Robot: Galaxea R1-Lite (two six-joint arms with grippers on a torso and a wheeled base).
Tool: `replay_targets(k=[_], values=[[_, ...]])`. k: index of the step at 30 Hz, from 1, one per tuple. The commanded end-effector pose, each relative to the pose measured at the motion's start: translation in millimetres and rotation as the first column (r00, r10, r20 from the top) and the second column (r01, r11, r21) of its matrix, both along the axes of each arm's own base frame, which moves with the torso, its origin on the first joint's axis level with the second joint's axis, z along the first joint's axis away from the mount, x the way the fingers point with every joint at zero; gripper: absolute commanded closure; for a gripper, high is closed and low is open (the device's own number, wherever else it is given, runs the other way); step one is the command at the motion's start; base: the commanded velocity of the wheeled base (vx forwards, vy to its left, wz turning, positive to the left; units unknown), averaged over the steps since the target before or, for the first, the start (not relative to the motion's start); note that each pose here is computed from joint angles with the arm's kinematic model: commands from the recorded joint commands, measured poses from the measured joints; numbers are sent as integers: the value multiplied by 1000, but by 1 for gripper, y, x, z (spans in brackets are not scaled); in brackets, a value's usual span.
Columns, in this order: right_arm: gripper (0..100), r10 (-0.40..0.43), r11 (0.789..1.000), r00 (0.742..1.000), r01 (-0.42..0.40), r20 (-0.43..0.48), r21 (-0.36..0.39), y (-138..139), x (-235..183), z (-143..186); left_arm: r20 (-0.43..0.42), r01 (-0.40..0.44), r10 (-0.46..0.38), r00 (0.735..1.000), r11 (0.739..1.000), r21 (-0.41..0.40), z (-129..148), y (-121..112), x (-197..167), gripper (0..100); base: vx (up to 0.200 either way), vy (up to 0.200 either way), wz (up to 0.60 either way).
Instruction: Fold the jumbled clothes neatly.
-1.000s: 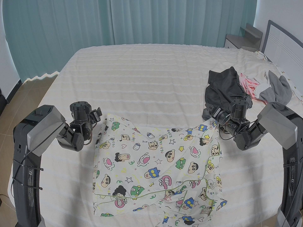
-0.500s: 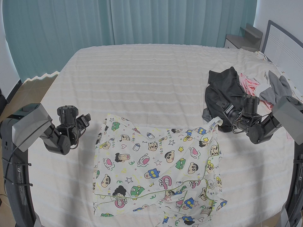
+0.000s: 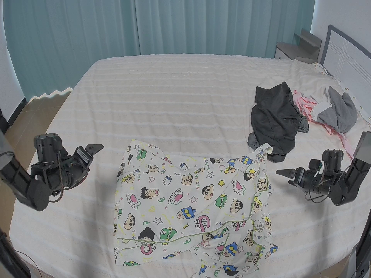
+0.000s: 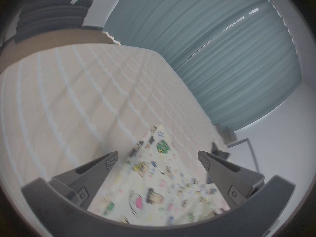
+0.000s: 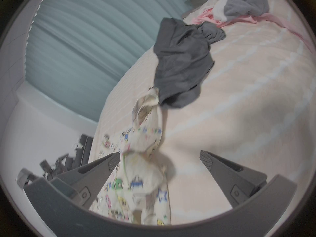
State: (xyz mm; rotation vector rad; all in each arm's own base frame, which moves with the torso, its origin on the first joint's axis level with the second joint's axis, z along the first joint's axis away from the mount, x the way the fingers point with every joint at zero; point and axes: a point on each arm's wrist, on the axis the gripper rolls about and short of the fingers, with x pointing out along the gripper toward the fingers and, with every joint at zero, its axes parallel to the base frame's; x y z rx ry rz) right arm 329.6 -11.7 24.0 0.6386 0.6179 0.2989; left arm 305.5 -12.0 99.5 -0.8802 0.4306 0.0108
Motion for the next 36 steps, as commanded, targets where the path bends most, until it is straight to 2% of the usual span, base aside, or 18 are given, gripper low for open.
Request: replay_targets(k=[1, 6, 10, 18, 29, 36], values=[[0, 154, 988, 988, -154, -10, 11, -5, -43, -22, 125, 101, -75, 989, 972, -211, 51, -1, -87, 0, 0, 0, 0], [0, 202, 979, 979, -201, -30, 32, 1, -46, -28, 124, 95, -65, 990, 963, -252, 51, -2, -105, 0, 0, 0, 0], [0, 271, 961, 962, -268, -37, 71, 9, -49, -32, 87, 82, -59, 994, 952, -296, 45, -2, -110, 0, 0, 0, 0], [0, 344, 937, 938, -340, -50, 79, 30, -47, -37, 85, 106, -84, 993, 946, -305, 44, -3, -110, 0, 0, 0, 0], [0, 330, 942, 940, -322, -87, 92, 26, -47, -49, 65, 102, -86, 994, 946, -307, 40, -3, -108, 0, 0, 0, 0], [0, 342, 938, 933, -332, -110, 99, 29, -48, -56, 62, 99, -84, 995, 947, -306, 40, -3, -107, 0, 0, 0, 0]])
